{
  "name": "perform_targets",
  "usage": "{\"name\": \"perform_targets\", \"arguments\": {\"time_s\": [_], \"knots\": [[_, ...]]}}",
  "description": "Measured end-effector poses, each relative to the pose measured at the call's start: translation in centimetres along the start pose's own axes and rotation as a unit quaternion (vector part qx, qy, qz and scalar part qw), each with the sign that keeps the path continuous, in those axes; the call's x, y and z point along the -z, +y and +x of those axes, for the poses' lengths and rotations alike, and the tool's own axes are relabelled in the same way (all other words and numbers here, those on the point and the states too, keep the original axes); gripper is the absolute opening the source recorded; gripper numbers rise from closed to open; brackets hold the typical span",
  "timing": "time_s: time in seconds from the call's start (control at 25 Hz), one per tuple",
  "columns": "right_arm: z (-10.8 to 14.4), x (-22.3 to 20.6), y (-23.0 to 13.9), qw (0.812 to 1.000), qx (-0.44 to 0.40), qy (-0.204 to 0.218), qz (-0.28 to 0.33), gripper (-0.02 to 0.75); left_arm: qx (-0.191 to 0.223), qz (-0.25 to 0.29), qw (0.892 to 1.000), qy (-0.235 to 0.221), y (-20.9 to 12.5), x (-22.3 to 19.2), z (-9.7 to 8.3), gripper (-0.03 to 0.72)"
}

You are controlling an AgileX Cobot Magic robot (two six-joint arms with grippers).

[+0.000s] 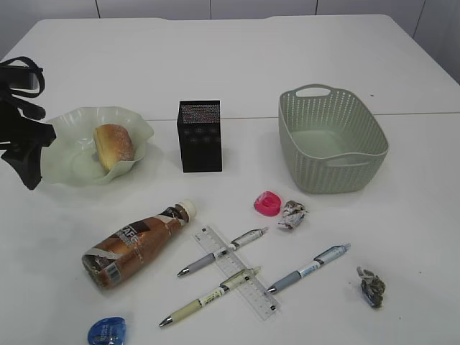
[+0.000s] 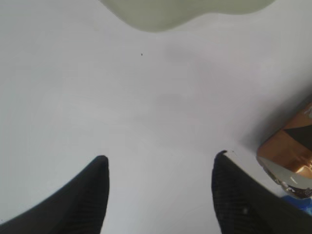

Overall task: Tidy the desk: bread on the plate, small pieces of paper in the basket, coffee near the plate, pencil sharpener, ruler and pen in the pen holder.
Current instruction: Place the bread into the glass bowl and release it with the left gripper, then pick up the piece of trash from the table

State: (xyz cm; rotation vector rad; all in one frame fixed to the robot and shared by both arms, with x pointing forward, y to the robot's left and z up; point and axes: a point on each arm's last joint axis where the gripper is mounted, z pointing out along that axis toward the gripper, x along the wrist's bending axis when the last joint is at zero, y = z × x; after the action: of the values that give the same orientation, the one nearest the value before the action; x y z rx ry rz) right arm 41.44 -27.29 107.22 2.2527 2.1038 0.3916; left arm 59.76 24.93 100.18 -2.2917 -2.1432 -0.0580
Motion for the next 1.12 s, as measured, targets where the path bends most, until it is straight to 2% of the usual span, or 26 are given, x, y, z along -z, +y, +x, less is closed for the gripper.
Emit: {"name": "perform_targets", "arguments": {"time_s": [0.2, 0.44, 0.72, 0.96, 1.12], "knots": [[0.4, 0.0, 0.2, 1.0, 0.009, 0.021, -0.01, 0.577, 0.001, 0.003, 1.0, -0.003, -0.1, 0.1, -0.1, 0.417], [0.6, -1.1, 1.0, 0.999, 0.008, 0.033, 0.004, 0.577, 0.009, -0.012, 0.999, -0.033, -1.7, 1.7, -0.6, 0.404], [0.8, -3.2, 2.6, 0.999, 0.016, 0.039, 0.021, 0.577, 0.009, -0.101, 0.993, -0.057, -7.3, 3.5, -1.2, 0.403], [0.9, -4.8, 3.6, 0.998, 0.018, 0.047, 0.035, 0.577, 0.018, -0.186, 0.98, -0.073, -11.9, 4.5, -0.7, 0.403], [1.7, -6.0, 4.0, 0.997, 0.036, 0.047, 0.047, 0.577, 0.016, -0.223, 0.972, -0.069, -13.5, 4.5, -0.3, 0.403]]}}
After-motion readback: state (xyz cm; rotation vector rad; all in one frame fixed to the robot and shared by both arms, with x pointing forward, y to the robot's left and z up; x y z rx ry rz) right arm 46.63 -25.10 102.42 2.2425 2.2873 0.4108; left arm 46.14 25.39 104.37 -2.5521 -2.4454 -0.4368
